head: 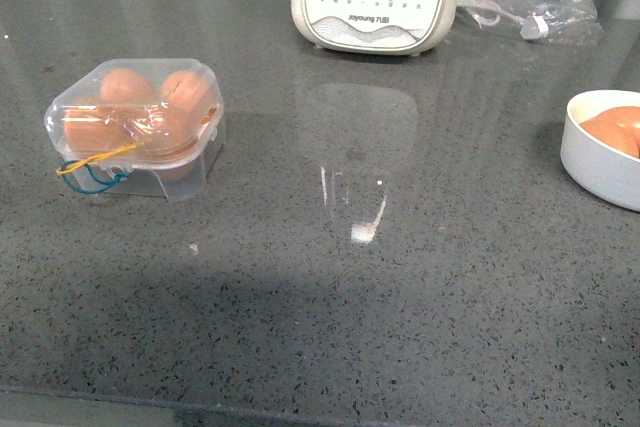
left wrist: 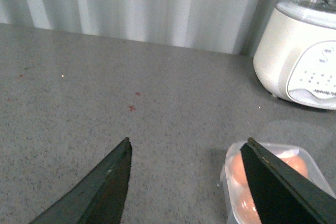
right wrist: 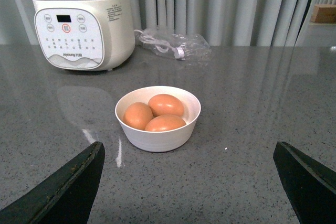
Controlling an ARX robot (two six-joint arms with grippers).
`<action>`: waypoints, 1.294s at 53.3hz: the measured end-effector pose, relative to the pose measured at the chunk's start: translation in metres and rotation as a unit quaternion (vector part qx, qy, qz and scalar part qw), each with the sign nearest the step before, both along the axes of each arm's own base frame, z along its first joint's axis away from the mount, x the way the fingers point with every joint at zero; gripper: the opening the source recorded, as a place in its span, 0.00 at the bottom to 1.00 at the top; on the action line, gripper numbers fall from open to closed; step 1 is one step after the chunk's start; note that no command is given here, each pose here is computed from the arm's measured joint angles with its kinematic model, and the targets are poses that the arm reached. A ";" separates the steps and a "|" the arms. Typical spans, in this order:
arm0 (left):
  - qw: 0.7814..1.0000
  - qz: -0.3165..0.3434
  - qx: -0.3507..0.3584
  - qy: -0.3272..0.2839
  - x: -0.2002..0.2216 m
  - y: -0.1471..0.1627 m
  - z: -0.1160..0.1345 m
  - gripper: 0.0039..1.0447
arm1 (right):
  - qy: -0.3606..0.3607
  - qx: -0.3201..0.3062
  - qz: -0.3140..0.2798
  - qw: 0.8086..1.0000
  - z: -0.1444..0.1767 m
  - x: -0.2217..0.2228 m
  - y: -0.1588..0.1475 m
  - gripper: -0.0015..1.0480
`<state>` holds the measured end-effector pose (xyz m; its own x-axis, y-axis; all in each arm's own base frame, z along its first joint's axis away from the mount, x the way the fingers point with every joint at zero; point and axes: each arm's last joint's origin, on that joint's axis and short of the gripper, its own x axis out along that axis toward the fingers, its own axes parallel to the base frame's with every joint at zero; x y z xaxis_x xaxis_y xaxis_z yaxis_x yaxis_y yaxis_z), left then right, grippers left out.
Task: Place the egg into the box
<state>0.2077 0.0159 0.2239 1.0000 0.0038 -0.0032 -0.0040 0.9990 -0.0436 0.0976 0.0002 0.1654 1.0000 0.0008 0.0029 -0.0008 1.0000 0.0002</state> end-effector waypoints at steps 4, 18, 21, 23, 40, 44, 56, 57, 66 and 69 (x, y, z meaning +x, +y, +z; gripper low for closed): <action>1.000 -0.002 0.008 0.003 -0.008 -0.002 -0.007 0.48 | 0.000 0.000 0.000 1.000 0.000 0.000 0.000 0.93; 1.000 -0.001 0.015 0.000 -0.032 -0.015 -0.025 0.08 | 0.000 0.000 0.000 1.000 0.000 0.000 0.000 0.93; 1.000 -0.003 0.017 0.000 -0.039 -0.016 -0.029 0.03 | 0.000 0.000 0.000 1.000 0.000 0.000 0.000 0.93; 1.000 -0.002 0.018 0.000 -0.042 -0.016 -0.031 0.03 | 0.000 0.000 0.000 1.000 0.000 0.000 0.000 0.93; 1.000 -0.001 0.018 0.001 -0.063 -0.016 -0.044 0.03 | 0.000 0.000 0.000 1.000 0.000 0.000 0.000 0.93; 1.000 -0.001 0.018 0.001 -0.067 -0.016 -0.046 0.03 | 0.000 0.000 0.000 1.000 0.000 0.000 0.000 0.93; 1.000 -0.001 0.018 -0.011 -0.076 -0.016 -0.050 0.03 | 0.000 0.000 0.000 1.000 0.000 0.000 0.000 0.93; 1.000 -0.001 0.019 -0.013 -0.077 -0.016 -0.050 0.03 | 0.000 0.000 0.000 1.000 0.000 0.000 0.000 0.93; 1.000 -0.001 0.019 -0.015 -0.082 -0.016 -0.049 0.03 | 0.000 0.000 0.000 1.000 0.000 0.000 0.000 0.93; 1.000 -0.001 0.019 -0.017 -0.084 -0.016 -0.048 0.03 | 0.000 0.000 0.000 1.000 0.000 0.000 0.000 0.93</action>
